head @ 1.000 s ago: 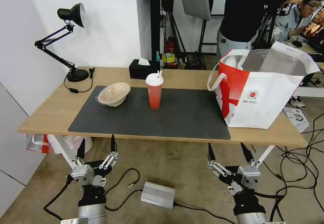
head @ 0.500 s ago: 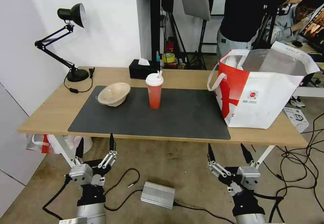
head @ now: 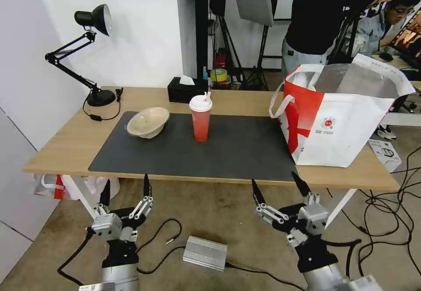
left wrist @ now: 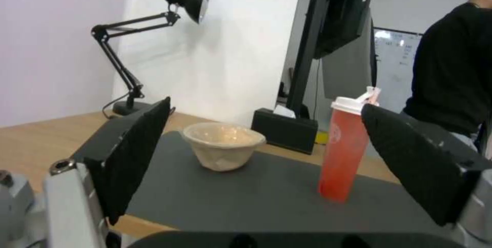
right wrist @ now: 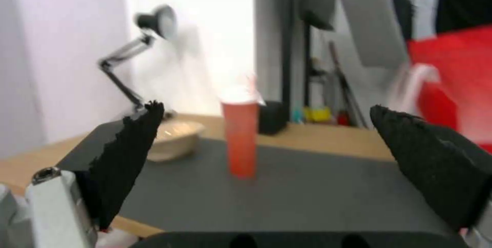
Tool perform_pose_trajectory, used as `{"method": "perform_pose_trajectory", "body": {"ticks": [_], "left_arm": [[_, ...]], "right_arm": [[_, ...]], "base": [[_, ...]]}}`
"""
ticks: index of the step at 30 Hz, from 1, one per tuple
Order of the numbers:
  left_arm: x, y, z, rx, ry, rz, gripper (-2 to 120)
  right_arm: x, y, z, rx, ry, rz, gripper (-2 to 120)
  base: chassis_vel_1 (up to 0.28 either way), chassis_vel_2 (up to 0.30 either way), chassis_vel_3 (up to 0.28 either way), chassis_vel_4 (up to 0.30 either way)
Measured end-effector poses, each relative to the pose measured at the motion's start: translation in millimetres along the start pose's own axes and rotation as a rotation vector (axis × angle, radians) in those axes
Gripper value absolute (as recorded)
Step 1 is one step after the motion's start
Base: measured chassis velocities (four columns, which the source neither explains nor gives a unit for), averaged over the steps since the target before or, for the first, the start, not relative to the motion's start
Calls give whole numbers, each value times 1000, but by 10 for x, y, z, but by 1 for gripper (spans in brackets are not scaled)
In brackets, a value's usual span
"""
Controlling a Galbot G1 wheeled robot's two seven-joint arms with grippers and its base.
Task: Pick up the trash from the table and place it into the takeout bag.
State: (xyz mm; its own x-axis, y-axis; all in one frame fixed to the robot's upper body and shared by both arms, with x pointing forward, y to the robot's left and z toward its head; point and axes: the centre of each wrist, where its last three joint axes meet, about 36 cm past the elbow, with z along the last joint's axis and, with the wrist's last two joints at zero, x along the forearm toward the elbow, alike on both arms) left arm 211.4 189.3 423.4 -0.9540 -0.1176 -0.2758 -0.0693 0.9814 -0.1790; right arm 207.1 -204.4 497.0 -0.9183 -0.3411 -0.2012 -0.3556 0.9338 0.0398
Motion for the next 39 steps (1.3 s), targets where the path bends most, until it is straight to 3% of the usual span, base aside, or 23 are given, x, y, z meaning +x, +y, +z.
{"method": "perform_pose_trajectory", "body": {"ticks": [14,39], "left_arm": [[6,18,-6,-1,-7,-2,100],[5,3,2,2,-8,-23,100]], "right_arm": [[-542,-308,-311,-79,11,-243,100],[-1164,-412,-757,-94,208,-332,100]], "base": [[0,0,0,0],[0,0,0,0]]}}
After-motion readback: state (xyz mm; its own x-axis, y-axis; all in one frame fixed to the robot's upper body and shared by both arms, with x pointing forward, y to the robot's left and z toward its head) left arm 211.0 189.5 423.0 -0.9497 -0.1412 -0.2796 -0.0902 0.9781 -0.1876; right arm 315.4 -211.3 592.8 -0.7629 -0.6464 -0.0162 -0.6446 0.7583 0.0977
